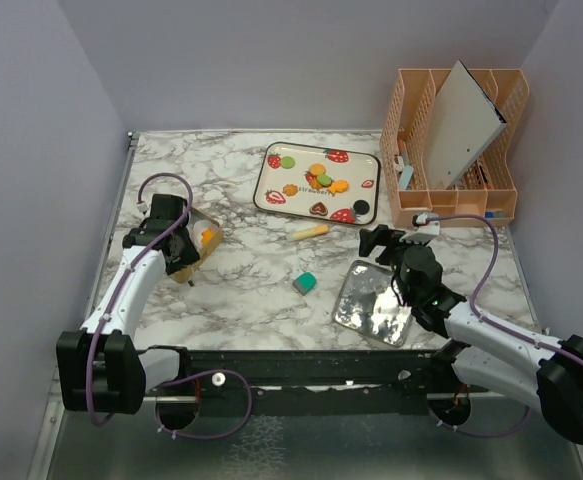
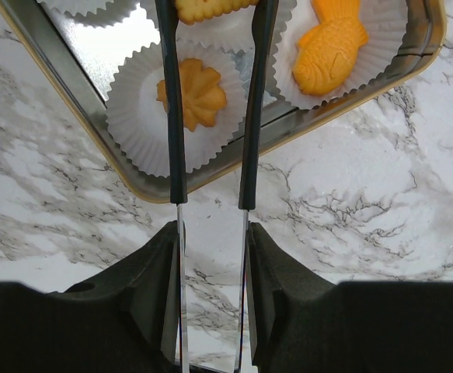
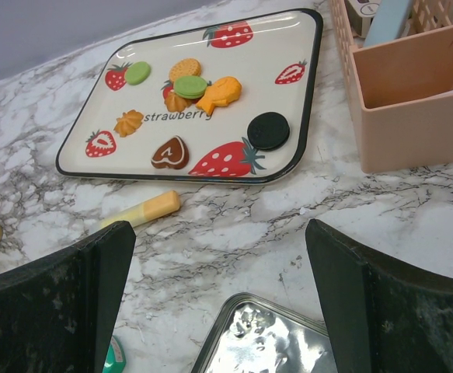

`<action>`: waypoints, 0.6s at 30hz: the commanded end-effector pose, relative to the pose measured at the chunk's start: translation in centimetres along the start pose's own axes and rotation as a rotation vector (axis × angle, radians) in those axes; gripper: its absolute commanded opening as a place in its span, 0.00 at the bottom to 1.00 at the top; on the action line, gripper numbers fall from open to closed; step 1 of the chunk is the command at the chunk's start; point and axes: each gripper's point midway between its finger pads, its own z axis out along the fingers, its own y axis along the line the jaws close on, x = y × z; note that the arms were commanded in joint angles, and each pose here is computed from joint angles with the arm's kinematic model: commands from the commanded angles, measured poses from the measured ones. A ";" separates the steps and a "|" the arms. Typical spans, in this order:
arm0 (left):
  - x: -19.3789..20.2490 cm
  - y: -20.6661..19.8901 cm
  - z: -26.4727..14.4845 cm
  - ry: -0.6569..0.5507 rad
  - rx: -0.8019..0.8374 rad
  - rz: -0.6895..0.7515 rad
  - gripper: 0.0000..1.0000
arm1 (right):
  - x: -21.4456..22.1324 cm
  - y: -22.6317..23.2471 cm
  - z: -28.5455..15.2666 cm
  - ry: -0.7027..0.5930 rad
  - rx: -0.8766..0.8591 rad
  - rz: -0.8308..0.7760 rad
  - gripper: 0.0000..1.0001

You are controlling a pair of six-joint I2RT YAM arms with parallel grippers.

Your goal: Pack the cookies

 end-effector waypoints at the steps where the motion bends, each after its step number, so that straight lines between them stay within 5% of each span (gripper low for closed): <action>1: 0.2 -0.1 0.7 0.008 0.015 0.001 0.32 | 0.1 -0.2 0.1 -0.007 0.003 0.003 1.00; 18: -0.5 -0.2 -0.4 -0.028 0.035 -0.005 0.52 | 0.2 -0.1 0.1 -0.003 -0.001 0.003 1.00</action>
